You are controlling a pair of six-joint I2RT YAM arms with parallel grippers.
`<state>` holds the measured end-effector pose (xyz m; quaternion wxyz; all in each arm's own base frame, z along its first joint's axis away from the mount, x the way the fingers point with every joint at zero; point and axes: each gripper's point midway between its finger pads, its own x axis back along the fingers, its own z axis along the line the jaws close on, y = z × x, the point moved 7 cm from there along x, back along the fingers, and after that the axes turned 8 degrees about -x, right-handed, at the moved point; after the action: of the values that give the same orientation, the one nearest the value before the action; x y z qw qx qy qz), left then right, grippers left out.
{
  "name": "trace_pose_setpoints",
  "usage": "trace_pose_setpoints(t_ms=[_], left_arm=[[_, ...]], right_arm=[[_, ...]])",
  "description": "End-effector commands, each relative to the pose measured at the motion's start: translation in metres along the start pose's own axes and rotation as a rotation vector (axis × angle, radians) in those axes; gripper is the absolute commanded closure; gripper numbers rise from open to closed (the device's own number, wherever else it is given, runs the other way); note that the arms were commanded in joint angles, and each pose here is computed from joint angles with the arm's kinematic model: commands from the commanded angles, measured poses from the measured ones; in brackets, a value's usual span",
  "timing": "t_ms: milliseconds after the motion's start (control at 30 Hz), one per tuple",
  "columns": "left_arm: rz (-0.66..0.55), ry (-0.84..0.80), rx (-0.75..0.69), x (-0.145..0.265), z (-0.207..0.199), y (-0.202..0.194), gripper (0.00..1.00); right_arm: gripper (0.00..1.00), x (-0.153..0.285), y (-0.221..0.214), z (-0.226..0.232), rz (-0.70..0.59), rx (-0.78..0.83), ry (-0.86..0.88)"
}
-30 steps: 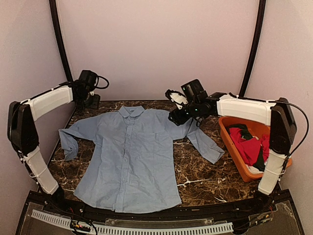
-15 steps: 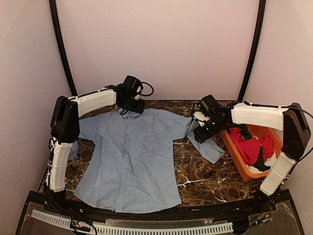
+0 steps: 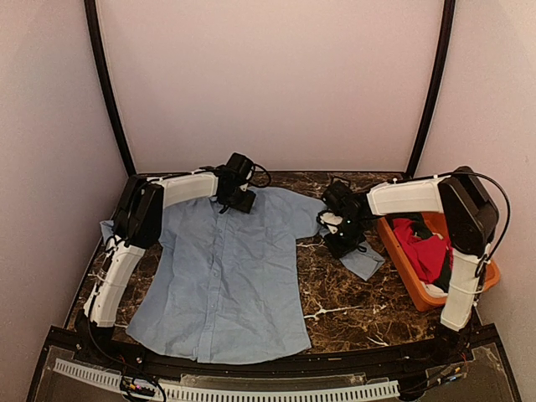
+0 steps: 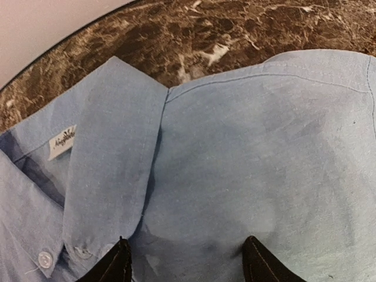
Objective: Pin the brooch onto the clothing
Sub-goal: Flatten out the crumpled clothing at the center of the board.
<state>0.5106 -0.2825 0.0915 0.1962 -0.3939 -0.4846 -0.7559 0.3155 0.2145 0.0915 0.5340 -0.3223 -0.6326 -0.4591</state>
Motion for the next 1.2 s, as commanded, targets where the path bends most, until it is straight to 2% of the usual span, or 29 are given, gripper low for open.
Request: trace_pose_setpoints(t_ms=[0, 100, 267, 433, 533, 667, 900, 1167], left_arm=[[0.032, 0.161, -0.036, 0.003, 0.021, 0.005, 0.35], [0.087, 0.216, 0.006, -0.004, 0.045, -0.005, 0.35], [0.165, 0.253, 0.133, -0.008, 0.109, -0.026, 0.36], [0.187, 0.270, 0.183, -0.008, 0.143, -0.036, 0.36], [0.191, 0.281, 0.181, -0.010, 0.152, -0.038, 0.37], [0.174, 0.287, 0.179, -0.006, 0.162, -0.033, 0.35], [0.094, 0.249, 0.168, 0.016, 0.160, -0.013, 0.30], [0.046, 0.200, 0.117, 0.026, 0.150, -0.001, 0.28]], right_arm=[[1.00, 0.004, -0.010, 0.006, 0.091, 0.000, 0.058], [1.00, 0.030, -0.021, 0.002, 0.098, 0.002, 0.002], [1.00, 0.076, -0.037, -0.015, 0.063, -0.018, -0.103], [1.00, 0.090, -0.057, -0.014, 0.110, -0.020, -0.102], [1.00, 0.090, -0.073, -0.011, 0.169, -0.005, -0.122], [1.00, 0.099, -0.071, -0.010, 0.148, -0.018, -0.138], [1.00, 0.097, -0.043, -0.017, 0.087, -0.011, -0.245], [1.00, 0.105, 0.003, -0.052, -0.017, -0.077, -0.482]])
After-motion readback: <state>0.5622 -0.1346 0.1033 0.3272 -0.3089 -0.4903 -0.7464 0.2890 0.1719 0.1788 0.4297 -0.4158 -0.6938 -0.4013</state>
